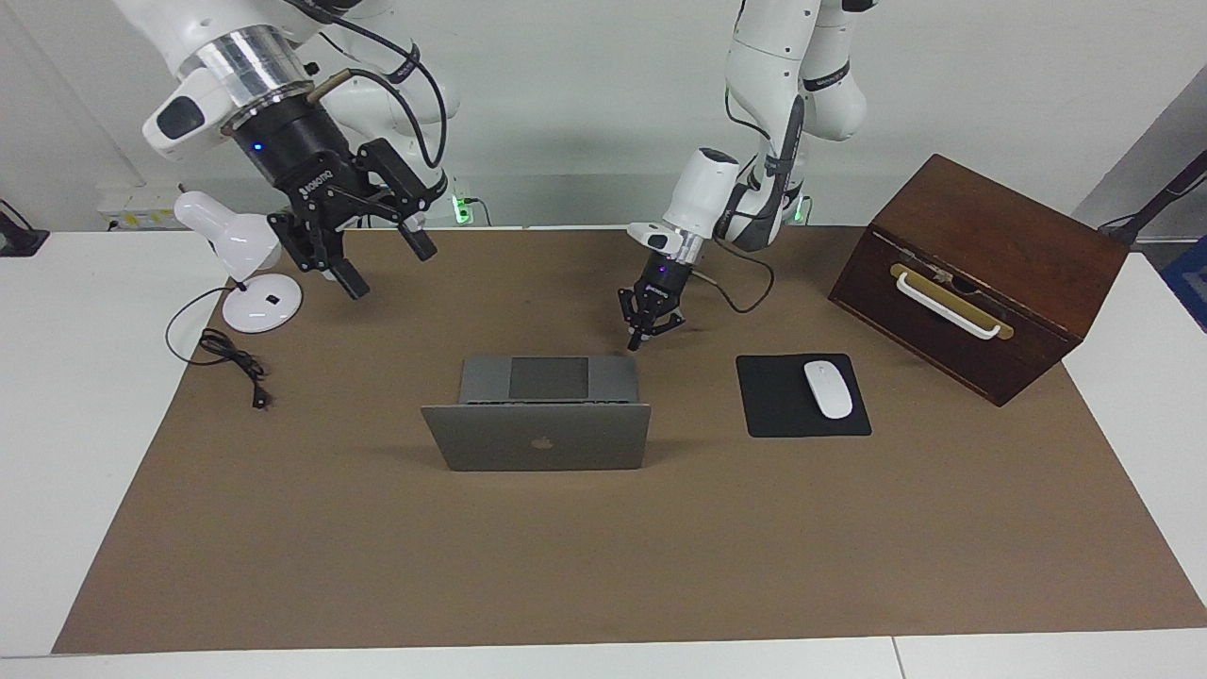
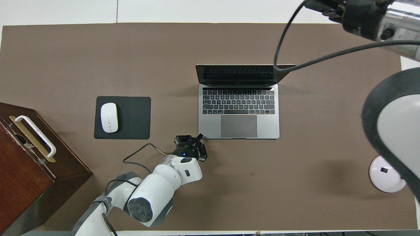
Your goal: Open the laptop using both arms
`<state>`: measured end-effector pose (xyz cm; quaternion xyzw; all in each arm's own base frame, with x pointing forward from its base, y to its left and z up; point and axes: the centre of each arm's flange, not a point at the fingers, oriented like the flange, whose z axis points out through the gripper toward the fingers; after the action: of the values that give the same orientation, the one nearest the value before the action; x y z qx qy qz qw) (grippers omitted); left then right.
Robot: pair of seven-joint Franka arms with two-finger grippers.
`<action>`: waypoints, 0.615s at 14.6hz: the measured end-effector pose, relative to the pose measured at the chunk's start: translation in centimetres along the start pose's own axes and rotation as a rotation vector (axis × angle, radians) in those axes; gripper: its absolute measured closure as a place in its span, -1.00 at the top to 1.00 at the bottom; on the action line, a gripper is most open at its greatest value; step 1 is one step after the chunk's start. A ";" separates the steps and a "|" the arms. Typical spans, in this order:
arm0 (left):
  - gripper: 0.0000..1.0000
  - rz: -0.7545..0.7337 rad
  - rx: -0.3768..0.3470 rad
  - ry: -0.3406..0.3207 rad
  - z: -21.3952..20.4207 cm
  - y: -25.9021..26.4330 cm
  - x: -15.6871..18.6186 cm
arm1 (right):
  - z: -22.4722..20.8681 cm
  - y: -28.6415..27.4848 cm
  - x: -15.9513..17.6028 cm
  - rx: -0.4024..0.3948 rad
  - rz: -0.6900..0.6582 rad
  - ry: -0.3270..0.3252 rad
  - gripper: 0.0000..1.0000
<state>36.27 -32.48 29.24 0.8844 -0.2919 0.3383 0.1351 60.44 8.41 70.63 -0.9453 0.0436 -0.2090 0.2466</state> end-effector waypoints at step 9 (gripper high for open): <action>-0.98 -0.087 0.032 -0.097 -3.6 -3.4 2.3 | -6.7 9.9 -5.5 -0.393 -0.080 -0.425 1.00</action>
<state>37.80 -29.20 33.33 0.9137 -0.2538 0.2933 0.1213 52.88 -2.21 69.05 -0.9985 -0.0068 -0.0035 0.0539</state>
